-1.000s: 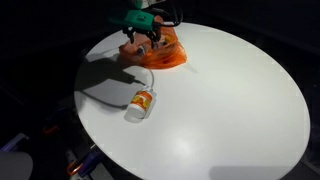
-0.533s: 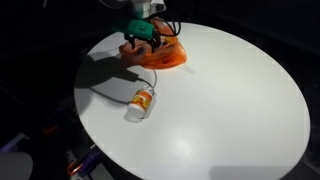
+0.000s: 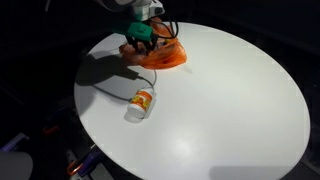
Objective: Take the bottle out of the carrier bag
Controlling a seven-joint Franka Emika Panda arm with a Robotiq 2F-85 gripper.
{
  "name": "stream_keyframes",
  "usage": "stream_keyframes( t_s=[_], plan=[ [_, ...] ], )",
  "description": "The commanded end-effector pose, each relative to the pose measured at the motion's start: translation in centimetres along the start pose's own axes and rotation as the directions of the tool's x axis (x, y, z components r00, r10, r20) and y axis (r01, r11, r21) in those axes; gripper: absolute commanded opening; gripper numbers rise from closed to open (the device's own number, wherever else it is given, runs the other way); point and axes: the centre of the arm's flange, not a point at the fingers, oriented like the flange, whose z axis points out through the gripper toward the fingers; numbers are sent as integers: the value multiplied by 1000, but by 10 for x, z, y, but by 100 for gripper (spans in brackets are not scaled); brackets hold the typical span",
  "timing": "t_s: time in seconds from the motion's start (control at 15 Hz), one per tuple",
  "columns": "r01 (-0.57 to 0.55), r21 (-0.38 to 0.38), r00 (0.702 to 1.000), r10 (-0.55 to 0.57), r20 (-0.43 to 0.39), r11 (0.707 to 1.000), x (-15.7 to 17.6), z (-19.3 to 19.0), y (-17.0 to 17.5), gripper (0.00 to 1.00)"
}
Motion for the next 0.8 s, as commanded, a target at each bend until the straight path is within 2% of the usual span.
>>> stream_keyframes(
  t_s=[0.0,0.47,0.73],
  plan=[
    [-15,-29,1000,15,-9,999,10,-11,0,26],
    [-37,-65,997,33,-66,997,12,-55,4,25],
    [-59,-74,998,56,-42,996,3,-84,7,25]
  ],
)
